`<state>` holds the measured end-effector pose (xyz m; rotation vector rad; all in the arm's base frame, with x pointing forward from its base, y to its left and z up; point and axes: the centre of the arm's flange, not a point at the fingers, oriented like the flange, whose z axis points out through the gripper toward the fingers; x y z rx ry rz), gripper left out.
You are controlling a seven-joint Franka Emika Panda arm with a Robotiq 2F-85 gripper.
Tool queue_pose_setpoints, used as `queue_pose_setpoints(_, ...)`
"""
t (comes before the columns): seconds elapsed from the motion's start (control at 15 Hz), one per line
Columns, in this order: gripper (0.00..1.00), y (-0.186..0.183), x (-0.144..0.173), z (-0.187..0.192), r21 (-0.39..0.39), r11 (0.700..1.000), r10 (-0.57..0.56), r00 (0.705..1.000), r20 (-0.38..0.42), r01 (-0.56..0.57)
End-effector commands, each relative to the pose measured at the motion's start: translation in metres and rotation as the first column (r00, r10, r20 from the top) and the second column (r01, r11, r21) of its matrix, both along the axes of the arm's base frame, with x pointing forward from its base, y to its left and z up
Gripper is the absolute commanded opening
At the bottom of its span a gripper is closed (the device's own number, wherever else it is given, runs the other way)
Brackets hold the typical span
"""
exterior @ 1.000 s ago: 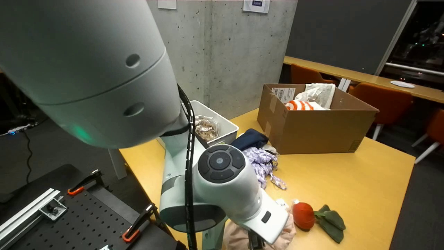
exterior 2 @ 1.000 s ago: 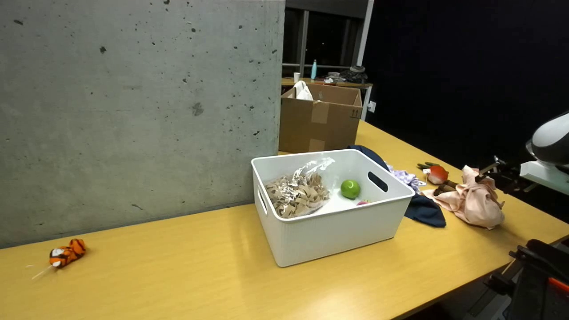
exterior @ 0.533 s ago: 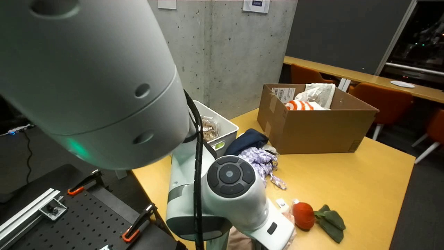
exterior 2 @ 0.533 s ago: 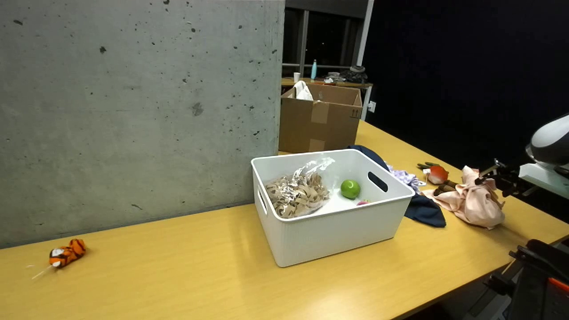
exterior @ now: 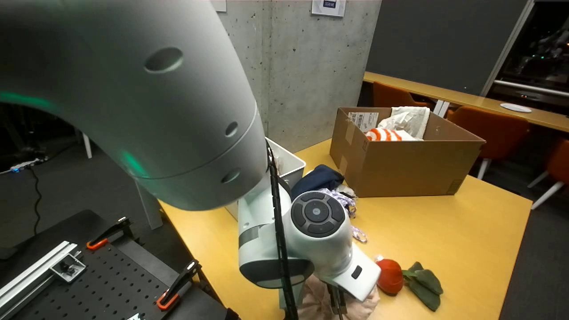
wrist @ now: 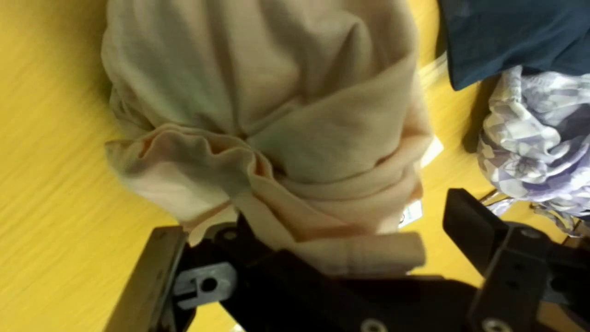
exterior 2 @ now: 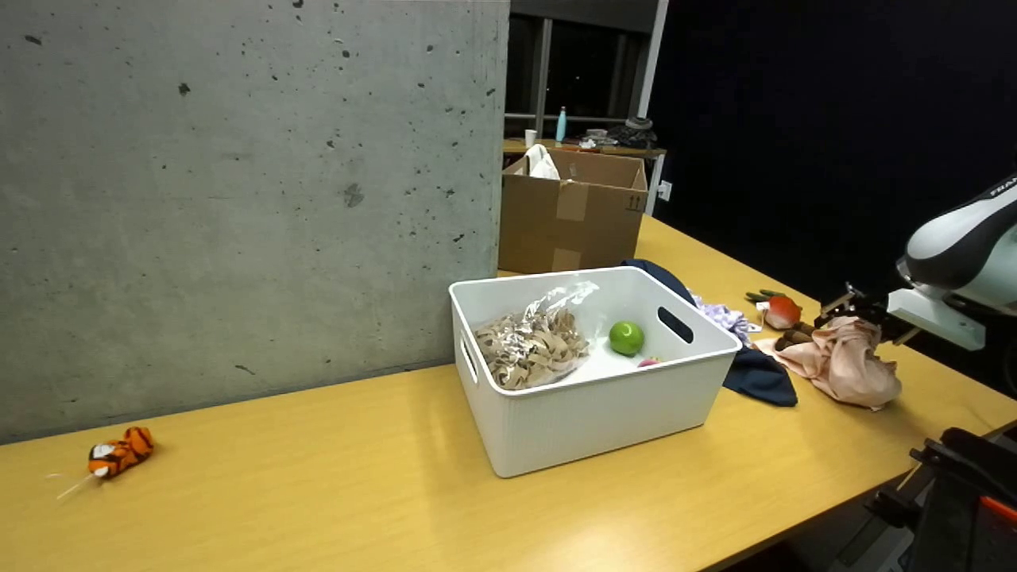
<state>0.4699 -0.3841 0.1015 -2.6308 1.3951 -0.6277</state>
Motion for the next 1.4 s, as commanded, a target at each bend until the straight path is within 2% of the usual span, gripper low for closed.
queue_pose_setpoints(0.0, 1.00, -0.011, 0.012, -0.025, 0.039, 0.999, 0.020, 0.999, -0.037, -0.019)
queue_pose_setpoints(0.27, 1.00, -0.019, 0.016, -0.045, 0.061, 0.998, 0.026, 0.992, -0.127, -0.018)
queue_pose_setpoints(0.6, 1.00, -0.024, 0.027, -0.055, 0.074, 0.996, 0.066, 0.968, -0.244, -0.049)
queue_pose_setpoints(1.07, 1.00, -0.019, 0.039, -0.072, 0.081, 0.994, 0.094, 0.943, -0.319, -0.072)
queue_pose_setpoints(1.13, 0.75, -0.019, 0.039, -0.074, 0.076, 0.995, 0.090, 0.942, -0.323, -0.069)
queue_pose_setpoints(1.2, 0.72, -0.019, 0.039, -0.076, 0.072, 0.995, 0.090, 0.941, -0.326, -0.070)
queue_pose_setpoints(1.33, 0.57, -0.020, 0.038, -0.076, 0.066, 0.996, 0.085, 0.941, -0.328, -0.066)
